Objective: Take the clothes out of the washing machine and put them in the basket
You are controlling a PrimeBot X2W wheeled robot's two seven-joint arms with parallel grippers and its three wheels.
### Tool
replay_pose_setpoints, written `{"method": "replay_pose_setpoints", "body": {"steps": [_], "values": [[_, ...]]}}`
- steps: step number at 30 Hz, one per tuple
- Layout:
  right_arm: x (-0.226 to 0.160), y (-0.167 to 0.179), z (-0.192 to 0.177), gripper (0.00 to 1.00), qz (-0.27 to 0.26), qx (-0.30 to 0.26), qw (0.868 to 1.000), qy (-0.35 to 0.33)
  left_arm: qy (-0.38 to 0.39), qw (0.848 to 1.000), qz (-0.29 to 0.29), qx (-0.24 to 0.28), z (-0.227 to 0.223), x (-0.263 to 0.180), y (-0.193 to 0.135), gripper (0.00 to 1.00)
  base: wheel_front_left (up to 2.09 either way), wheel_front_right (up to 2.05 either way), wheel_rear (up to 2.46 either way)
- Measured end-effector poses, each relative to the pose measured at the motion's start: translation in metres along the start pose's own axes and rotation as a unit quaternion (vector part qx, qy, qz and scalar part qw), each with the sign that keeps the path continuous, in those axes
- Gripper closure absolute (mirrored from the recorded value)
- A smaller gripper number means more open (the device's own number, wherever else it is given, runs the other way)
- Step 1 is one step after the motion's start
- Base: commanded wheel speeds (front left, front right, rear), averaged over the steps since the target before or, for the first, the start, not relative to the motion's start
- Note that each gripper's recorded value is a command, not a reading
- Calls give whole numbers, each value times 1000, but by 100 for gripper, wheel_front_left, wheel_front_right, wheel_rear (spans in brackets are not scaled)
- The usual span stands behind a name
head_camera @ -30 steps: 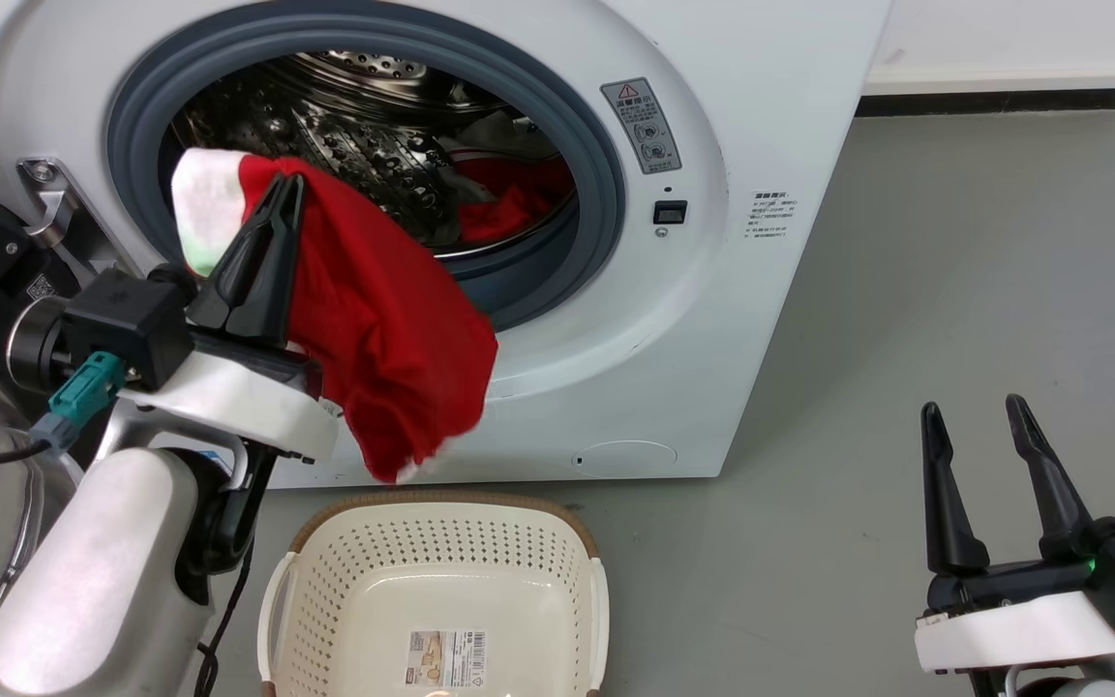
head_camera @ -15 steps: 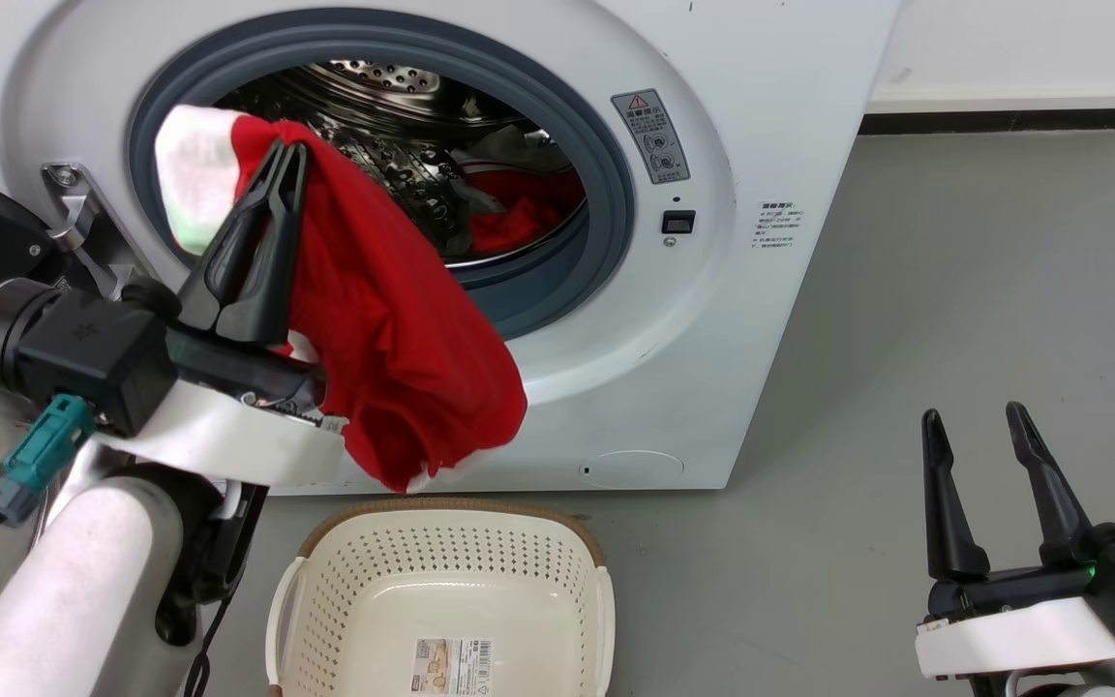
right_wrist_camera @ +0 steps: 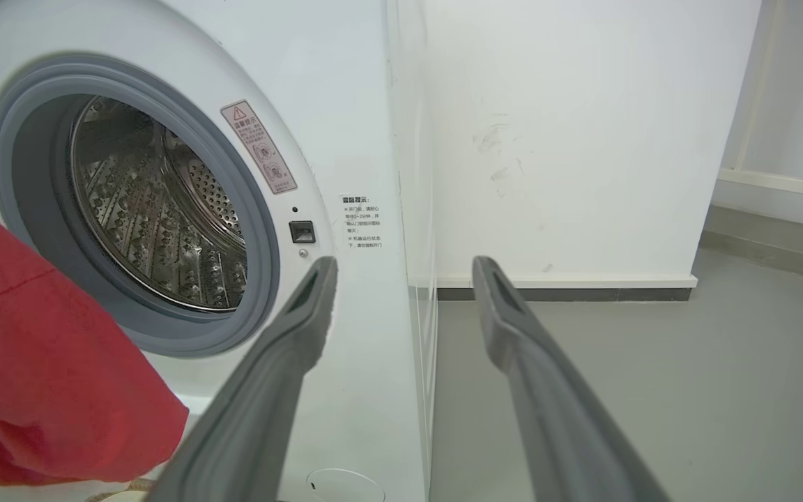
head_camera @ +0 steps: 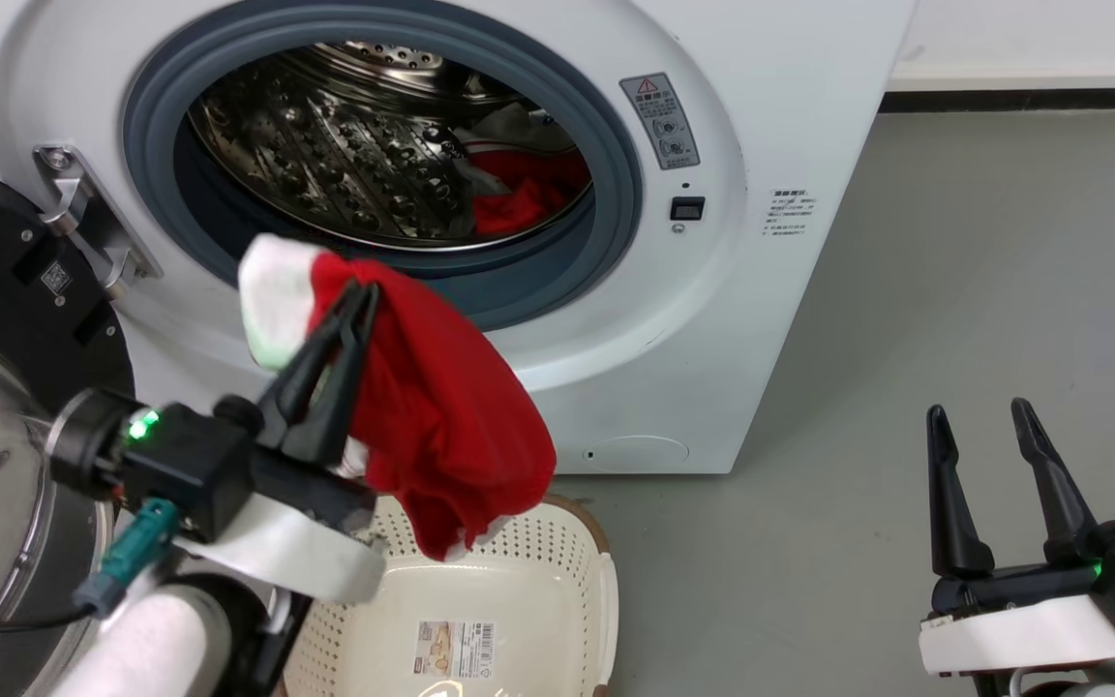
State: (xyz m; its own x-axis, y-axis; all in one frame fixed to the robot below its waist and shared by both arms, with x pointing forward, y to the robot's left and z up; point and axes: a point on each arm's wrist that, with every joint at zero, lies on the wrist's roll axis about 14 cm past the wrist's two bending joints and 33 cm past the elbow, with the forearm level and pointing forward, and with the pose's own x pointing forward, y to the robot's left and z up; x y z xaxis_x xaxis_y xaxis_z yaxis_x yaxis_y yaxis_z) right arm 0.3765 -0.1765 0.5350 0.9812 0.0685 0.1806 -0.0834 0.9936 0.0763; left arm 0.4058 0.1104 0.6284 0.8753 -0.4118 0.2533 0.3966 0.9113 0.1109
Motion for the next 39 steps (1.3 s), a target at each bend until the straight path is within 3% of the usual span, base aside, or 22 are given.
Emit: {"method": "replay_pose_setpoints", "body": {"steps": [8,13,19,28,39], "values": [[8,4,-10,0,7,-1,1000,12,105,992,-16,-60,-72,-26,-24,100,0,0,0],[16,6,-17,0,14,-7,1000,18,183,977,-18,-112,-129,-45,-39,100,0,0,0],[28,6,-27,0,17,-11,999,25,255,957,-22,-136,-190,-60,-48,100,0,0,0],[49,1,-51,0,14,-15,999,44,377,913,-11,-152,-289,-85,-47,100,0,0,0],[74,-25,-94,0,-14,-16,997,73,518,842,-31,-148,-392,-112,-57,100,0,0,0]]}}
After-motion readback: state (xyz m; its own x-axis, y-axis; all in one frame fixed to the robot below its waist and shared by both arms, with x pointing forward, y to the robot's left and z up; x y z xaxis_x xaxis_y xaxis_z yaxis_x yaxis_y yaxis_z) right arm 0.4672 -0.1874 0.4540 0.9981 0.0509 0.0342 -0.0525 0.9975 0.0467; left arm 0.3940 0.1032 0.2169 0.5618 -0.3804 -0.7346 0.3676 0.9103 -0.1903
